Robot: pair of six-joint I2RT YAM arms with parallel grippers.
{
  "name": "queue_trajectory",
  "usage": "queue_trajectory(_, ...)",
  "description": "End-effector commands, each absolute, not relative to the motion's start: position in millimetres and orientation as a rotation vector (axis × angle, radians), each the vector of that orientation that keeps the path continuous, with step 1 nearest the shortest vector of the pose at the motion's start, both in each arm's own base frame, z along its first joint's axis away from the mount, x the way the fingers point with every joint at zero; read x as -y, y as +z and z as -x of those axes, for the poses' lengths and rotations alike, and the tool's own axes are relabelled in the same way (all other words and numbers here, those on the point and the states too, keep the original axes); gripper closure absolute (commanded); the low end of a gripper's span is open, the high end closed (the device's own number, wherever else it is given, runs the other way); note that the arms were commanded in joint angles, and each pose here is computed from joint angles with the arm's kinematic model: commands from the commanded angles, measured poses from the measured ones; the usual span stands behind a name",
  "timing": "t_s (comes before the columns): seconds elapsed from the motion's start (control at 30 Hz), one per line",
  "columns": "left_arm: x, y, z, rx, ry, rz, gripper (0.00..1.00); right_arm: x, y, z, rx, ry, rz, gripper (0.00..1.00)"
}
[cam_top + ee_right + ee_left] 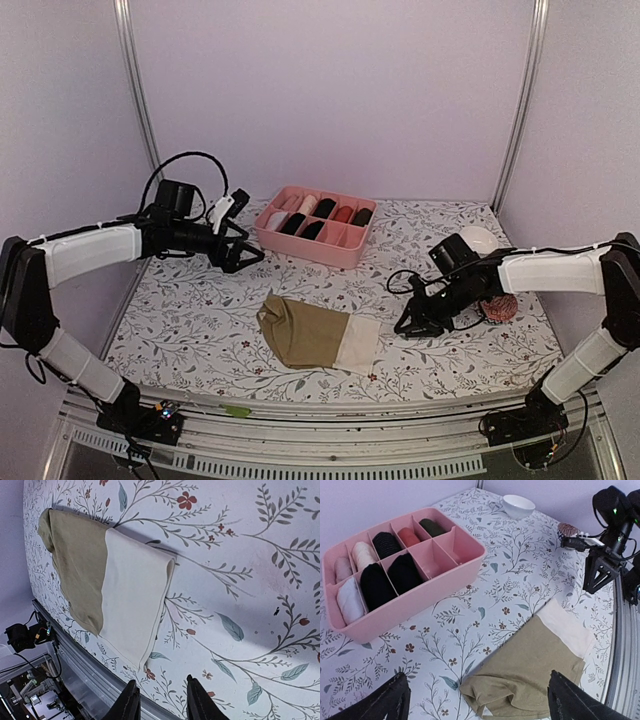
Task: Roll the underwear
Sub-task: Smooth out the underwear at the center of the board.
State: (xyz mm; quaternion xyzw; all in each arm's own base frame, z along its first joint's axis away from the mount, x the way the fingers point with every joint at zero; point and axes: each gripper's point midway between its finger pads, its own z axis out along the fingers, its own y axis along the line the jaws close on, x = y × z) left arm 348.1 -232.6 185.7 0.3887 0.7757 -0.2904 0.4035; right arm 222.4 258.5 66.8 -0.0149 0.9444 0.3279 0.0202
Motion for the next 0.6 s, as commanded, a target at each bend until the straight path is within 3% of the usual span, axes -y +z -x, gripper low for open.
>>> queue_trajectory(0.0, 270.0, 189.5, -337.9, -1.822, -0.770, -1.126, 0.04, -265.7, 70.5, -254.1, -2.819, 0.942, 0.153, 0.65)
queue_trajectory(0.2, 299.4, 178.5, -321.9, -1.782, -0.696, -1.183, 0.04, -291.8, 73.5, -293.2, -2.704, 0.869, 0.504, 0.55)
queue_trajectory(0.57, 290.0, 173.7, -331.8, -1.835, -0.620, -1.125, 0.04, -316.7, 43.5, -291.6, -2.653, 0.821, 1.022, 0.54)
